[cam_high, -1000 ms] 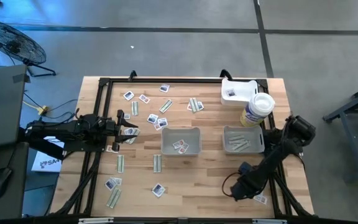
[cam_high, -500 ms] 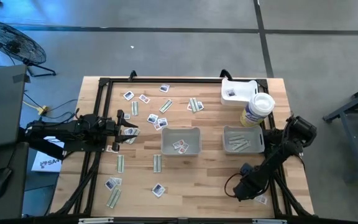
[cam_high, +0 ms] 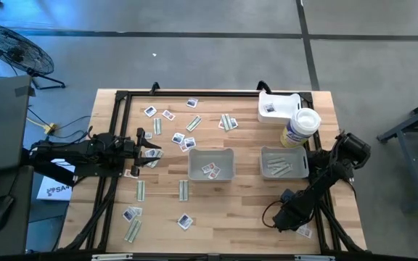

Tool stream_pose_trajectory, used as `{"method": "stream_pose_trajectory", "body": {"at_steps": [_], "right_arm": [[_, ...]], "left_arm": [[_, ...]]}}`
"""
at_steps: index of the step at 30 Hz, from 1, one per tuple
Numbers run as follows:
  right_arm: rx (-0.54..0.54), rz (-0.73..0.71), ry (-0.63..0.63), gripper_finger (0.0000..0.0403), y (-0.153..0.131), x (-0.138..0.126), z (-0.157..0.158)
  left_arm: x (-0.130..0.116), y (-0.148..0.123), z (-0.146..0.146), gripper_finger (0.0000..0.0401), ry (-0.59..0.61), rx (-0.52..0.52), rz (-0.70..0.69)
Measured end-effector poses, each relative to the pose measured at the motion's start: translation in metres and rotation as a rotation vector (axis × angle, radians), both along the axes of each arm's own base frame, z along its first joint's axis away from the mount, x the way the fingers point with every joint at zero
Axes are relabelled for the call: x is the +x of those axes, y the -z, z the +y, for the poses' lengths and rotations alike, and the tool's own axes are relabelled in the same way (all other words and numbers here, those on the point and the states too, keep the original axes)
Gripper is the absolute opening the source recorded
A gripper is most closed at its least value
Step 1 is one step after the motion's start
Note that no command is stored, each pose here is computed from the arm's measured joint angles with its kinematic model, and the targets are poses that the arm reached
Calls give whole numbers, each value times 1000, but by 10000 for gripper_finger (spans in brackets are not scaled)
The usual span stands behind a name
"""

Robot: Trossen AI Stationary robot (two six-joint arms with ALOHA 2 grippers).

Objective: Pick & Place First Aid Supplies
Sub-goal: Put the orange pad into the left gray bin

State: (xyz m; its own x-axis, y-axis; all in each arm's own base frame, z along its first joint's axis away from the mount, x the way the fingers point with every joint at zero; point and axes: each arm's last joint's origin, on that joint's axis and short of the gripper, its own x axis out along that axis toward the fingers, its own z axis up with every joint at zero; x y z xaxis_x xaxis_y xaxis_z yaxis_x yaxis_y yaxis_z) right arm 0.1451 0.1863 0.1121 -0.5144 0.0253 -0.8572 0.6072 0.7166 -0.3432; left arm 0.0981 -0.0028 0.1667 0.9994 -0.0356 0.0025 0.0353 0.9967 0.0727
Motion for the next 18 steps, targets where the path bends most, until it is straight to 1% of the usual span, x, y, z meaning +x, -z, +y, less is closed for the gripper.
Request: {"method": "stream_pose_trajectory", "body": {"at_steps": [7,10,12,14,18], "right_arm": [[0,-9,-3,29,1,1,0],[20,-13,-27,6,-2,3,3],[26,-22,-39,3,-5,6,6],[6,-44,-50,5,-10,10,8],[27,-68,-42,1,-23,20,16]], "left_arm": [[0,0,0,186,0,0,0],[0,0,0,186,1,0,0],[0,0,0,186,1,0,0],[0,0,0,186,0,0,0],[0,0,0,186,0,0,0]]}}
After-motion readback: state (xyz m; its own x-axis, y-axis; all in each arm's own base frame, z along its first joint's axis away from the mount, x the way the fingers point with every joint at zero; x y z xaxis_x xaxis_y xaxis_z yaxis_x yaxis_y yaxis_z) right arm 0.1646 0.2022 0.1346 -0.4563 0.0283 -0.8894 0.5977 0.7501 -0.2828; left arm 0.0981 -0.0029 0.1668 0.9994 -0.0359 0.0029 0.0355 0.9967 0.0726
